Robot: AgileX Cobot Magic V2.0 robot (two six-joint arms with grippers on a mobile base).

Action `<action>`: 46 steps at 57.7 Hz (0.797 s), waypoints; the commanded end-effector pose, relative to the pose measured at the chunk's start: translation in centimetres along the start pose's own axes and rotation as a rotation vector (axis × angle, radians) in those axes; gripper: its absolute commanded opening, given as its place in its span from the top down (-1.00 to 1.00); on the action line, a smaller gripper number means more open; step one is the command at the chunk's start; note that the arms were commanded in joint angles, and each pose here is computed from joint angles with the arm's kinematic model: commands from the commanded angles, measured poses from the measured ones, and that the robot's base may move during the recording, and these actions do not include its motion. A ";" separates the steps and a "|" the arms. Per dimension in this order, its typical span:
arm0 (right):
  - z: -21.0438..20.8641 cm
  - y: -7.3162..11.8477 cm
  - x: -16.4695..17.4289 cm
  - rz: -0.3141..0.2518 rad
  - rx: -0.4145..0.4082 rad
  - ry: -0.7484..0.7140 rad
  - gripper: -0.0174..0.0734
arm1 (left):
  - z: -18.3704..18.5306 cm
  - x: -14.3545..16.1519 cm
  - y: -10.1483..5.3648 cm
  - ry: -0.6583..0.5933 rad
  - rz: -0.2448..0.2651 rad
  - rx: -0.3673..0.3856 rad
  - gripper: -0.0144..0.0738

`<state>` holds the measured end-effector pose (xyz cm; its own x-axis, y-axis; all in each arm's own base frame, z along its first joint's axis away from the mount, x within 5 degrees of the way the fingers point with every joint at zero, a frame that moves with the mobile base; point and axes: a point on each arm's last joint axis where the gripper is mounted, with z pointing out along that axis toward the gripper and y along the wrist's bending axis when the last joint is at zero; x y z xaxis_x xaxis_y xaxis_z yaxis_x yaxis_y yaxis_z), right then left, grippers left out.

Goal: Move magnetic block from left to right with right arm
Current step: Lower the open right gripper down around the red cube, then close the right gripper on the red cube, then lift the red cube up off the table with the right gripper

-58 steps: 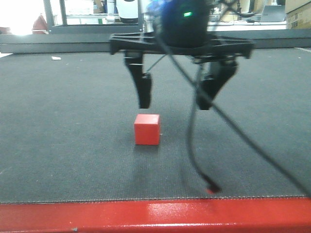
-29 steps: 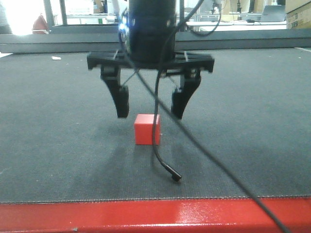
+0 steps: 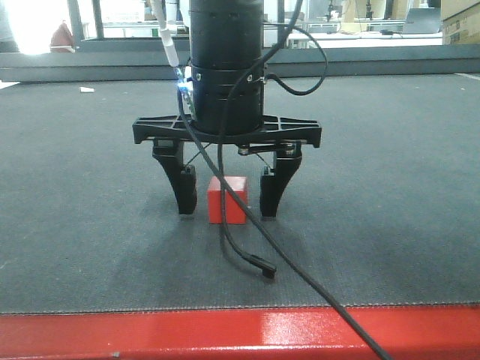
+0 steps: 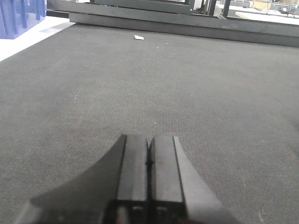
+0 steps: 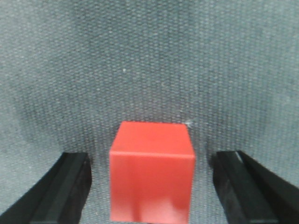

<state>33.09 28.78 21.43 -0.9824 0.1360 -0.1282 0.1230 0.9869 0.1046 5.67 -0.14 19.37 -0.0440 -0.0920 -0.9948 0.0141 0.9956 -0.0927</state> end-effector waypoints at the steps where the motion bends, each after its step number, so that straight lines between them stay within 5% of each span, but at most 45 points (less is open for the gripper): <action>1: -3.4 0.1 -0.5 0.007 -0.072 -0.066 -0.64 | -0.1 -0.4 0.0 -0.083 -0.009 0.007 0.96; 15: -3.4 -0.1 -0.4 0.005 -0.051 -0.053 -0.12 | -0.1 -0.4 0.0 -0.083 -0.009 0.007 0.96; 28: -4.8 -0.4 -0.3 -0.009 -0.069 -0.073 -0.06 | -0.1 -0.4 0.0 -0.083 -0.009 0.007 0.96; 46: -9.2 -2.5 0.2 -0.254 -0.089 -0.157 -0.05 | -0.1 -0.4 0.0 -0.083 -0.009 0.007 0.96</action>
<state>32.12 27.39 25.64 -0.9790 -0.0283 -0.2017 -0.0522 0.9921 0.1142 5.67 -0.14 19.37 -0.0440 -0.0920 -0.9948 0.0141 0.9956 -0.0927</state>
